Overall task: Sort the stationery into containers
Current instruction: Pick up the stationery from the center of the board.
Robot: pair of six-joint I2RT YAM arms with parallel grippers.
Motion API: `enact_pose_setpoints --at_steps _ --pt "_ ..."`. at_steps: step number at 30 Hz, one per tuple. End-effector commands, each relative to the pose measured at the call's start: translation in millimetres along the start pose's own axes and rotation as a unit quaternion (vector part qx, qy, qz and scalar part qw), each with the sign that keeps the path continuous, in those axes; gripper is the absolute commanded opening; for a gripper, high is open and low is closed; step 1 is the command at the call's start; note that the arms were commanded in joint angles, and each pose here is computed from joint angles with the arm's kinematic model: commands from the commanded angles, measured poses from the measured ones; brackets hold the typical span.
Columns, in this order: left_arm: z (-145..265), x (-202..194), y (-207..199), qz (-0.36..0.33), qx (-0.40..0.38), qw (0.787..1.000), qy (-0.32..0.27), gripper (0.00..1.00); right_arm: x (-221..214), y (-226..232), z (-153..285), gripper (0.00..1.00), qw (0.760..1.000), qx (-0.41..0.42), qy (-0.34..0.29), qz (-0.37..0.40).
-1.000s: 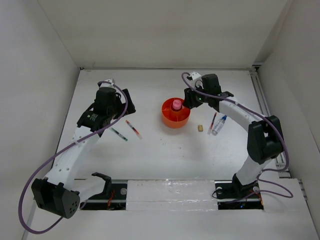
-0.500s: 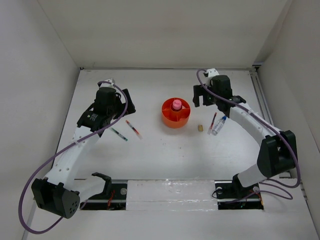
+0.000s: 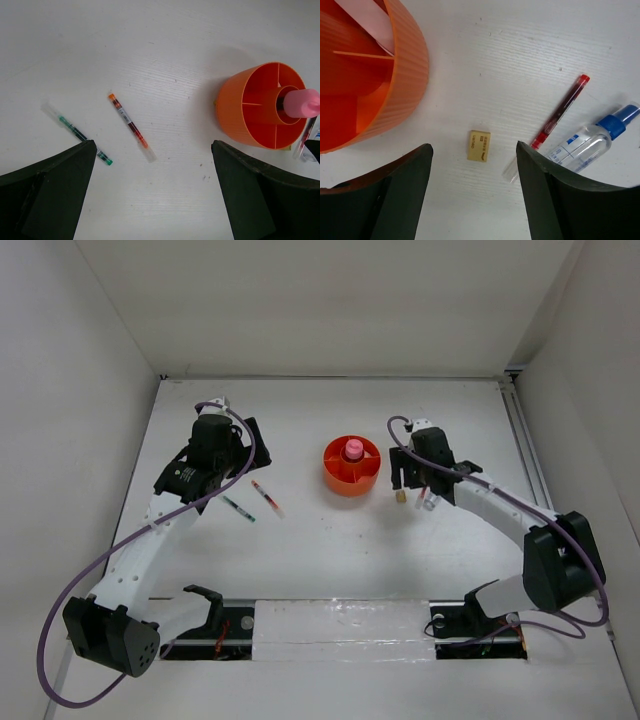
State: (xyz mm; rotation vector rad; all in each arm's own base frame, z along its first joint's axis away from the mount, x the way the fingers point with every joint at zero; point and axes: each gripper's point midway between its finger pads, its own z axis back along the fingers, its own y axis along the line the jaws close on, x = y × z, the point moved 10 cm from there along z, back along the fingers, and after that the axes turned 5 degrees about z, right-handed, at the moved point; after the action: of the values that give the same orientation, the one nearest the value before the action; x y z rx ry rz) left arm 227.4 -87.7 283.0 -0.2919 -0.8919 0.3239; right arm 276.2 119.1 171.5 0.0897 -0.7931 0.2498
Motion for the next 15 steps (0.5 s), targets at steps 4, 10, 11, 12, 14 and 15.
enact_pose_setpoints --at_steps 4,10,11,12,14,15 --pt "4 3 -1 -0.002 -0.013 1.000 -0.016 1.00 -10 4 -17 0.68 1.000 -0.003 0.001 -0.017" --pt "4 2 0 -0.002 -0.009 1.000 -0.019 1.00 -25 9 -30 0.67 0.999 0.002 0.021 -0.030" --pt "4 2 0 -0.002 -0.009 1.000 -0.019 1.00 -27 9 -33 0.67 0.999 0.001 0.027 -0.029" --pt "4 2 0 -0.002 -0.009 1.000 -0.019 1.00 -31 9 -33 0.67 0.999 0.000 0.033 -0.034" --pt "4 2 0 -0.002 -0.009 1.000 -0.019 1.00 -38 9 -38 0.66 0.998 -0.002 0.044 -0.037" --pt "5 2 0 -0.002 -0.013 1.000 -0.016 1.00 -38 10 -38 0.66 0.998 -0.002 0.044 -0.042"
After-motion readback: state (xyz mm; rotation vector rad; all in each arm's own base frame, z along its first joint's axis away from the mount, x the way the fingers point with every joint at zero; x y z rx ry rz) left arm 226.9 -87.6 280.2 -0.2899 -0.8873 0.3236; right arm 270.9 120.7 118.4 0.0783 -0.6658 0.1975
